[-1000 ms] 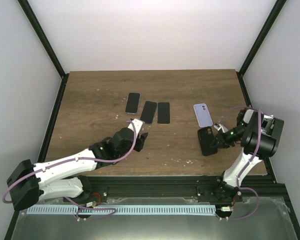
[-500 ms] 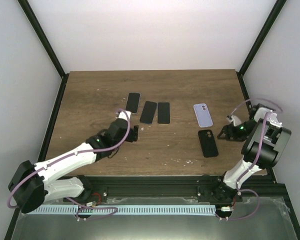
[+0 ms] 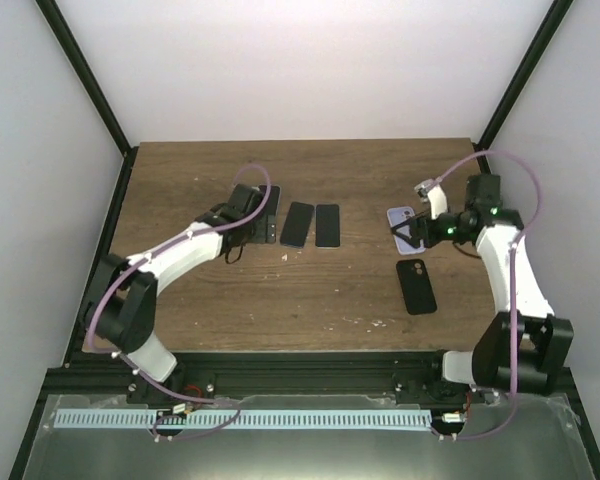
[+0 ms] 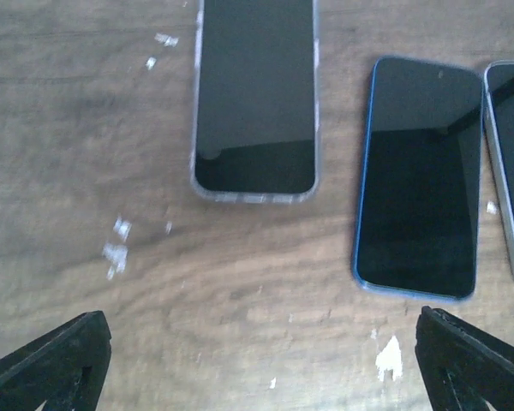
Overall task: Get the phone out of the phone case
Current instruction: Place the phone case at the center of the board, then move the phone to the center of the board.
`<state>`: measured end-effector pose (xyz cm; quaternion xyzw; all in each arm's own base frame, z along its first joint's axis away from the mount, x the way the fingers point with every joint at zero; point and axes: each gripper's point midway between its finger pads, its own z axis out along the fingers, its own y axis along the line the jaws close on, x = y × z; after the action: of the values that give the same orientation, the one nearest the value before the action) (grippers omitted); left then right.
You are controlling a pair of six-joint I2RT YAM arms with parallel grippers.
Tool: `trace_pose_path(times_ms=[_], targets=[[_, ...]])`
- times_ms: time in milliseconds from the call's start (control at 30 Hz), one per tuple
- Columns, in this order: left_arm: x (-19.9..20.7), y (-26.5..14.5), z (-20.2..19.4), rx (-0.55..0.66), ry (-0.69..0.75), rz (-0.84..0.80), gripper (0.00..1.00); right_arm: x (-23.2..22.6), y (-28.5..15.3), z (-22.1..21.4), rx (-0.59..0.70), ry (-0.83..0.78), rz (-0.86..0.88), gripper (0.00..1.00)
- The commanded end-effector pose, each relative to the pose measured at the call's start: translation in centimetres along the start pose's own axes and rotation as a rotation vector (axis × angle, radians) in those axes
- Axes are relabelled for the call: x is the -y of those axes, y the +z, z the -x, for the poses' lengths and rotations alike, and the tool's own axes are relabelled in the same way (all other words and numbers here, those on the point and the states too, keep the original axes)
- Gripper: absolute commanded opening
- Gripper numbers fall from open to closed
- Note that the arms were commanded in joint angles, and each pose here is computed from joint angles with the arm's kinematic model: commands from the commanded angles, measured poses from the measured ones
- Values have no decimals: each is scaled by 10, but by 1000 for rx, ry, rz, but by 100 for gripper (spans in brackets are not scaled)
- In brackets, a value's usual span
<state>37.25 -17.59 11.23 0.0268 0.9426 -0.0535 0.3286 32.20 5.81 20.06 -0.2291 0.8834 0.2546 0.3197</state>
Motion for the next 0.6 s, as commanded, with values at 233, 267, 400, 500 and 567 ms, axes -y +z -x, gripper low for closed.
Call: trace_pose_path(times_ms=[233, 267, 400, 500, 567], targets=[[7, 53, 22, -222, 124, 54, 96, -68, 1, 18, 319, -71, 293, 71], [5, 57, 25, -230, 120, 66, 96, -70, 1, 17, 322, -71, 302, 74], [-3, 75, 44, -240, 91, 128, 100, -74, -4, 21, 322, -80, 317, 78], [2, 89, 51, -245, 121, 121, 100, -75, -7, 23, 326, -89, 305, 78], [4, 97, 56, -254, 145, 127, 100, -73, -8, 23, 328, -89, 273, 78]])
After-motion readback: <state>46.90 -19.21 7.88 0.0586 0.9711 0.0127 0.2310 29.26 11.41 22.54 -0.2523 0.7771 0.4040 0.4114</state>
